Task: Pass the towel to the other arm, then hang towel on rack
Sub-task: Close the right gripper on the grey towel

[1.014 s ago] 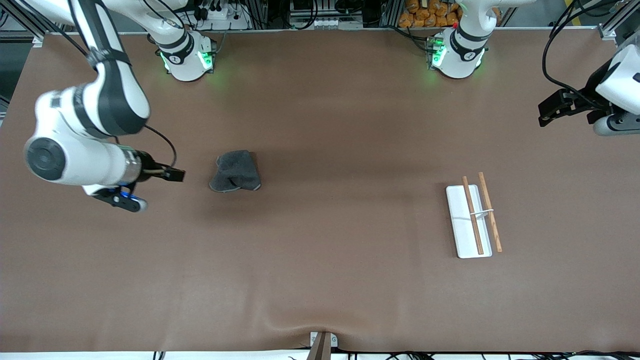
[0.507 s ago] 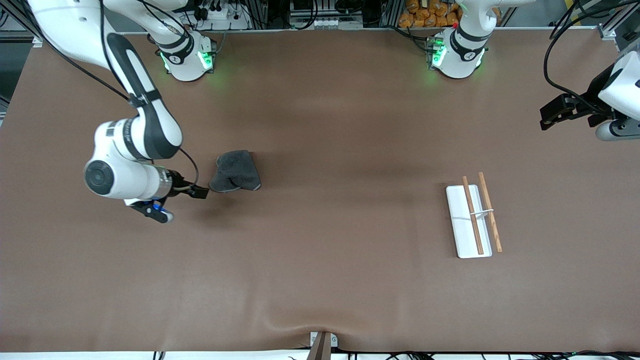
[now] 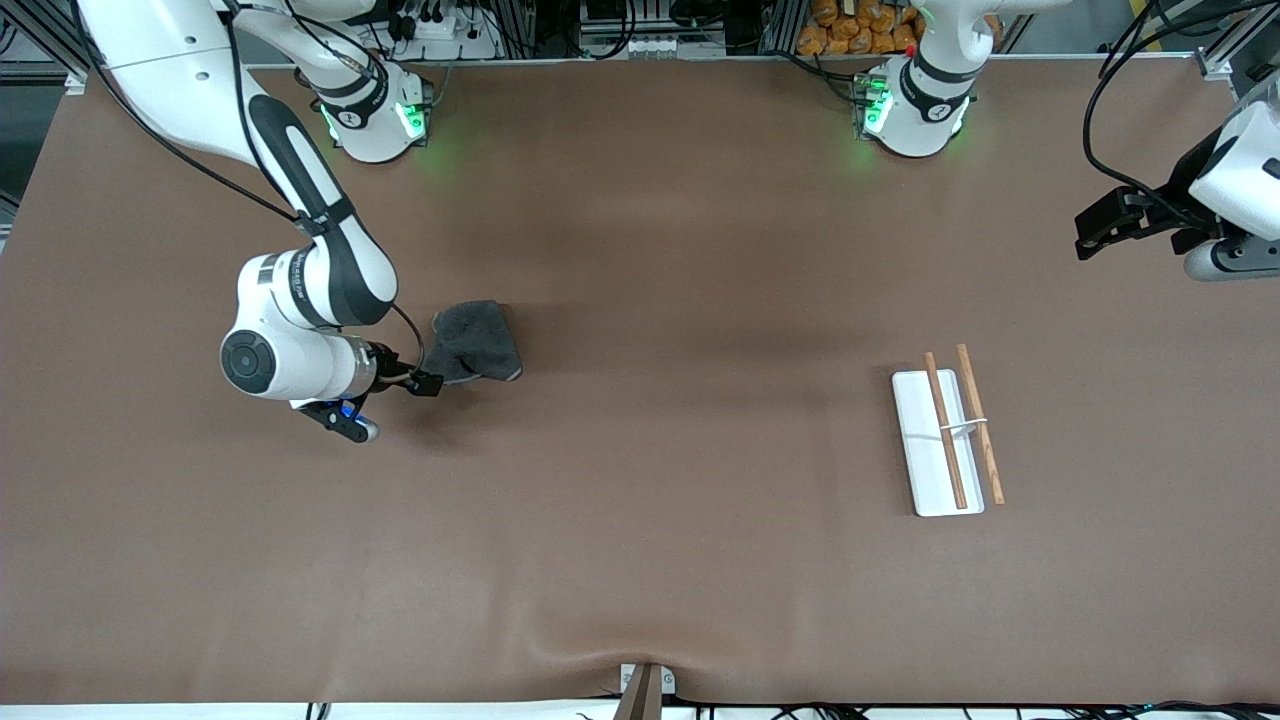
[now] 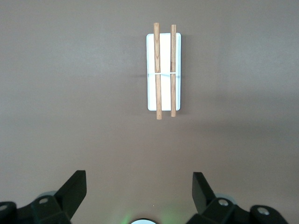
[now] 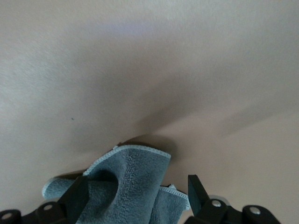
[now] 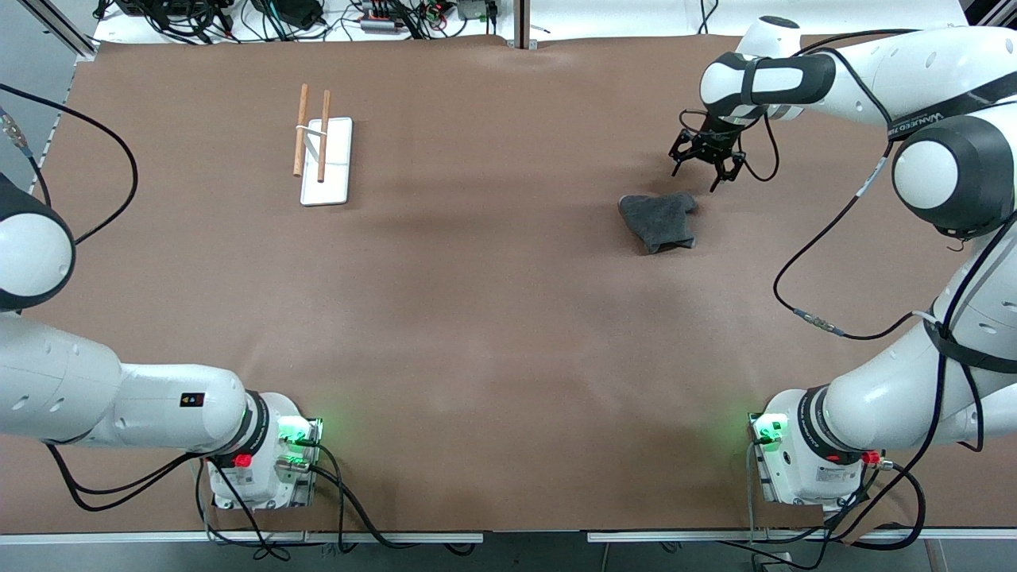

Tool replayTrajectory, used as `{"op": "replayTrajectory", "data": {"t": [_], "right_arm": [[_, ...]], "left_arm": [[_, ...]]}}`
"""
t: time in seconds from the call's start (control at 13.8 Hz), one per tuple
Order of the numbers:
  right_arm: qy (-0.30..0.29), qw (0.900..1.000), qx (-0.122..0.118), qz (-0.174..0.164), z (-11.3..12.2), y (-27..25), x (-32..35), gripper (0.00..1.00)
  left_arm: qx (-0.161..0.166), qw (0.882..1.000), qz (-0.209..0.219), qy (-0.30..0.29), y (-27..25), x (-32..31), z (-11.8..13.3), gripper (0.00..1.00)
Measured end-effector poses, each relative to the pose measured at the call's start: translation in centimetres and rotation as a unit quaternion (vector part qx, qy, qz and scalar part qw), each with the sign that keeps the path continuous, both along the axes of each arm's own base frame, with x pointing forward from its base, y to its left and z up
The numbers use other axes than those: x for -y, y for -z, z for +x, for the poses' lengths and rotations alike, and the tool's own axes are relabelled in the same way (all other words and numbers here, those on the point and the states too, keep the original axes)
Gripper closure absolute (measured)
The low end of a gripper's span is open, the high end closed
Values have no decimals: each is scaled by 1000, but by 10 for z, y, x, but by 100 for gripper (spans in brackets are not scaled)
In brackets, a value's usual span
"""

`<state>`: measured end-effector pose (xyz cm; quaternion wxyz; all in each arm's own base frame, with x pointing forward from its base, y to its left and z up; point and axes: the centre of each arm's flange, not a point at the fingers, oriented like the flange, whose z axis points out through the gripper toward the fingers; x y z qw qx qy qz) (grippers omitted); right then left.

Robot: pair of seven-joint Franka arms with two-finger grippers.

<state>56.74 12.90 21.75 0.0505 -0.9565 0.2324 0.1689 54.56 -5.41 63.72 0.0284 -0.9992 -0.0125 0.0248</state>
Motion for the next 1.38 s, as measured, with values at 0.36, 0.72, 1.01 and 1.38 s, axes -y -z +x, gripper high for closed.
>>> {"op": "replayTrajectory", "data": {"t": [0.36,0.72,1.01,1.38], "right_arm": [[13,1000,-14,10,-7,11,-4,36],[15,1000,-13,9,-8,20,-5,77],[17,1000,-11,10,-6,18,-7,98],[72,997,-28,-2,11,-26,-50,98]], "left_arm": [[0,1000,0,0,-1,0,-1,0],[-2,1000,-9,-1,-1,1,-1,0],[-4,1000,-19,-5,-3,-2,-4,0],[-10,1000,-19,-5,2,-2,-3,0]]}}
